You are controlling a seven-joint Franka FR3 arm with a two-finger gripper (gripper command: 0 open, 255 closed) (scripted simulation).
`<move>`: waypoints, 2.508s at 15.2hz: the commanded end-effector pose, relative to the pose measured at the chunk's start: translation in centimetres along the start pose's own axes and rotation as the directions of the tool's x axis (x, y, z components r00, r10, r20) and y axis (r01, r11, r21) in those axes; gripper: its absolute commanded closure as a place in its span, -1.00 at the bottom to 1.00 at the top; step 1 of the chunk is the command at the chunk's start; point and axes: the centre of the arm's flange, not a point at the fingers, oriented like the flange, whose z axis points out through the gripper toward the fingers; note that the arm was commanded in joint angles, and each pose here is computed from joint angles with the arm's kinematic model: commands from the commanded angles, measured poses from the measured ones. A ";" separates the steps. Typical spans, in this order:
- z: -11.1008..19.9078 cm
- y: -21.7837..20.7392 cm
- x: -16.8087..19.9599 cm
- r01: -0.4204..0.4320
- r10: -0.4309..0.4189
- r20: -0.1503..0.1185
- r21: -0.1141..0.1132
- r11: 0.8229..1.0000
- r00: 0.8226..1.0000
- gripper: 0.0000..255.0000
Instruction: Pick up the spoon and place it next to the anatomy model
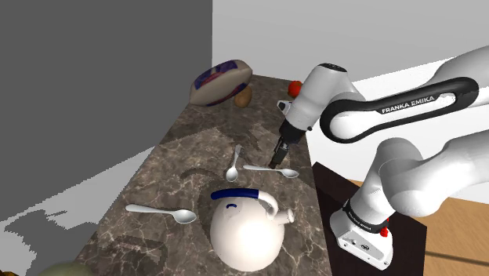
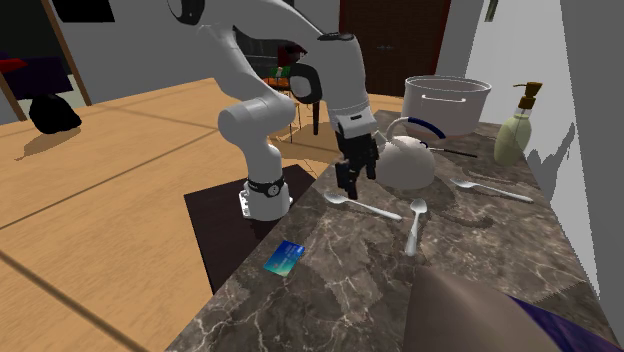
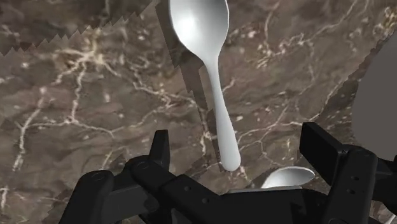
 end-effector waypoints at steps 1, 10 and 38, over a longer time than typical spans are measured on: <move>1.2 0.0 0.1 0.012 -0.012 -0.007 0.005 1.000 1.000 -1.00; 4.7 -0.1 0.1 0.012 -0.012 -0.007 0.005 1.000 1.000 -1.00; -2.0 -0.9 1.6 0.012 -0.012 -0.007 0.005 1.000 1.000 1.00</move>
